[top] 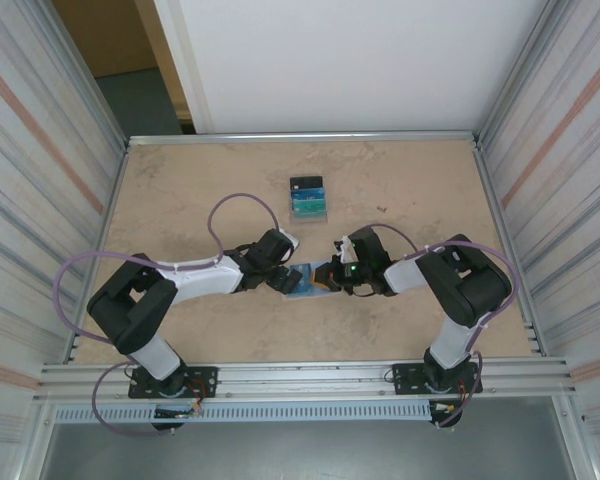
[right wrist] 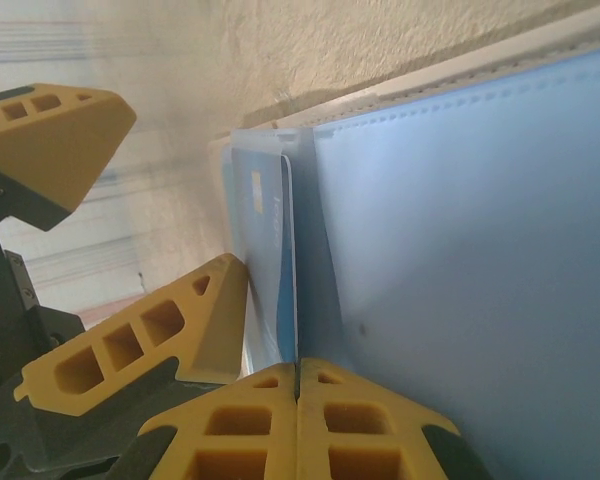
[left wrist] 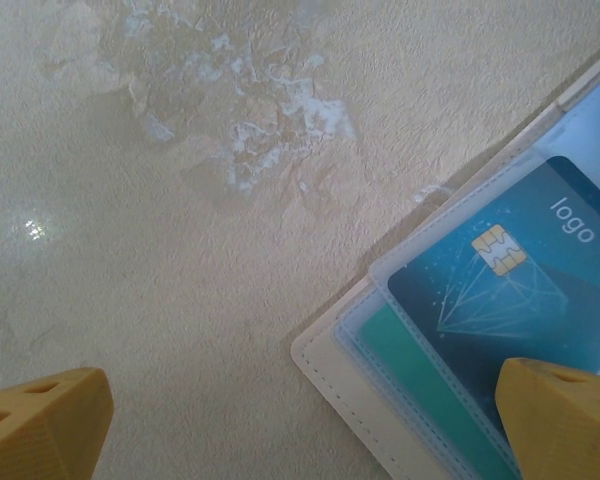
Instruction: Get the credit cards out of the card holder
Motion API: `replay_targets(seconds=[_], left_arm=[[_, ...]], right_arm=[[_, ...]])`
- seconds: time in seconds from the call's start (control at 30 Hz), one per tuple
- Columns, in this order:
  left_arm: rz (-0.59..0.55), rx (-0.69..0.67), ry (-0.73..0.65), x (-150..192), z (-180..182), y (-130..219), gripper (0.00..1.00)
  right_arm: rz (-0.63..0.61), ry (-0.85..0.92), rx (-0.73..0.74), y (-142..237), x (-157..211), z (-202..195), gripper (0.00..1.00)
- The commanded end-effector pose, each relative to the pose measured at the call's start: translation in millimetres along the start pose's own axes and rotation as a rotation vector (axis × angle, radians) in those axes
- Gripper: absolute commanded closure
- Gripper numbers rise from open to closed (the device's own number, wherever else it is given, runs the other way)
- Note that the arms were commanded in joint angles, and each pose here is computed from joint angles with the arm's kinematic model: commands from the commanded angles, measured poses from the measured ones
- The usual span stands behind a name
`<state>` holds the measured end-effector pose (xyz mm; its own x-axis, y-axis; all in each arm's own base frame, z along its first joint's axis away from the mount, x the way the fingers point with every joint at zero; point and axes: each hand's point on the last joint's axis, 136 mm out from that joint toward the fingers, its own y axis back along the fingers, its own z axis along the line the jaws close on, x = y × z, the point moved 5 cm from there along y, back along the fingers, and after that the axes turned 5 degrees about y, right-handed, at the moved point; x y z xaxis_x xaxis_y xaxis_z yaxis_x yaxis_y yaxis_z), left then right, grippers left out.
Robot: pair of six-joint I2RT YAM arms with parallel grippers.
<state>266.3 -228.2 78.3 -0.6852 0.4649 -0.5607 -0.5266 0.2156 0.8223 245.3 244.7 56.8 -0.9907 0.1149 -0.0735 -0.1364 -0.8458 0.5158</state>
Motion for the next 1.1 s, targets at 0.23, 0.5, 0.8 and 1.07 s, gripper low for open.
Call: replay_targets(seconds=[0.23,0.5,0.8,1.07], left_arm=[[0.085,-0.063,-0.043,19,11,-6,0.01],[0.087,-0.068,-0.044,20,12,-5,0.01],[0.087,-0.070,-0.043,19,12,-4,0.01],[0.093,-0.068,-0.044,20,12,-6,0.01]], right_arm=[[-0.007,0.013,0.007,3,2,-1,0.97],[-0.013,-0.004,0.023,6,2,-9,1.00],[-0.012,0.000,0.041,9,2,-12,0.99],[-0.020,0.030,-0.009,3,-1,2,0.94]])
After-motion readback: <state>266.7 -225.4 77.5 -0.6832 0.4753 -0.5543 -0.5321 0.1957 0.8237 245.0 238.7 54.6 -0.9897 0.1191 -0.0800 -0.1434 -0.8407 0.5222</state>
